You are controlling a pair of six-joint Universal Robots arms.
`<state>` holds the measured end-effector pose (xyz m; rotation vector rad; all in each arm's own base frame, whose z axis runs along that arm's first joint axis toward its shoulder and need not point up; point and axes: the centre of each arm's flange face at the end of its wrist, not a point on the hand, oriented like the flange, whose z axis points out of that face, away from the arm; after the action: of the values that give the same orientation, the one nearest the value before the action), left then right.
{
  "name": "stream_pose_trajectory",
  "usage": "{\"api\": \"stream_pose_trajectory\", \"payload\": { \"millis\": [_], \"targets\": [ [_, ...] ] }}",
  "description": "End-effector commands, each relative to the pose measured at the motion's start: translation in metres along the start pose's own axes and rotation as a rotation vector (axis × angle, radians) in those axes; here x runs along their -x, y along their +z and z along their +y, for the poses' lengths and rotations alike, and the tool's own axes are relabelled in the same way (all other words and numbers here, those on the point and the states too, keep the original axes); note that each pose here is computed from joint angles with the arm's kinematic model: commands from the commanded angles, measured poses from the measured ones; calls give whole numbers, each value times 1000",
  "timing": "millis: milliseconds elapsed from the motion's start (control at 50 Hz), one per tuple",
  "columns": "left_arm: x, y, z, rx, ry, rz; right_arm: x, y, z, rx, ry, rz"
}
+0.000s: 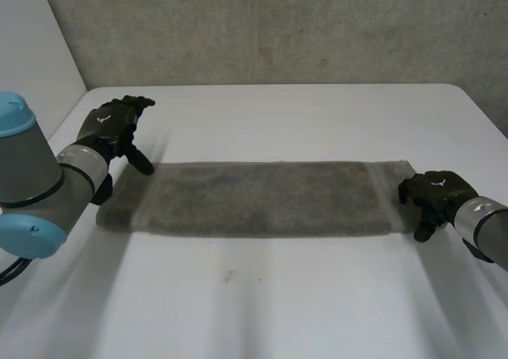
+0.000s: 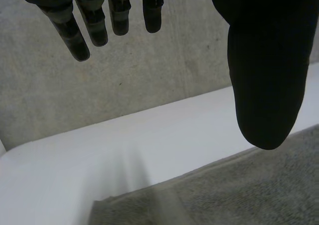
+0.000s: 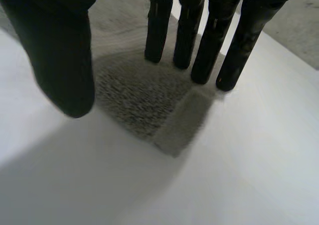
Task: Fold the towel.
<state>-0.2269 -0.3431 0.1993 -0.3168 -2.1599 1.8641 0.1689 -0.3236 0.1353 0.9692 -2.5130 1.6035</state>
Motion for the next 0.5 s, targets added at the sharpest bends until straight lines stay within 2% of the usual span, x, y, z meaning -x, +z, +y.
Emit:
{"api": "stream_pose_trajectory", "payload": {
  "millis": [20, 140, 240, 280, 360, 460, 500],
  "targets": [
    [-4, -4, 0, -3, -10, 9, -8, 12, 8, -33, -18, 54],
    [-4, -5, 2, 3, -11, 7, -39, 14, 7, -44, -36, 177],
    [-4, -7, -2, -7, -10, 8, -67, 14, 15, 43, -167, 294],
    [-5, -9, -6, -17, -9, 8, -98, 8, 21, 119, -263, 401],
    [-5, -11, -8, -21, -8, 9, -110, 6, 17, 136, -323, 445],
    [-5, -11, -10, -26, -8, 9, -110, 0, -13, 19, -259, 464],
    [-5, -12, -12, -32, -7, 9, -79, -9, -58, -159, -209, 393]
  ]
}}
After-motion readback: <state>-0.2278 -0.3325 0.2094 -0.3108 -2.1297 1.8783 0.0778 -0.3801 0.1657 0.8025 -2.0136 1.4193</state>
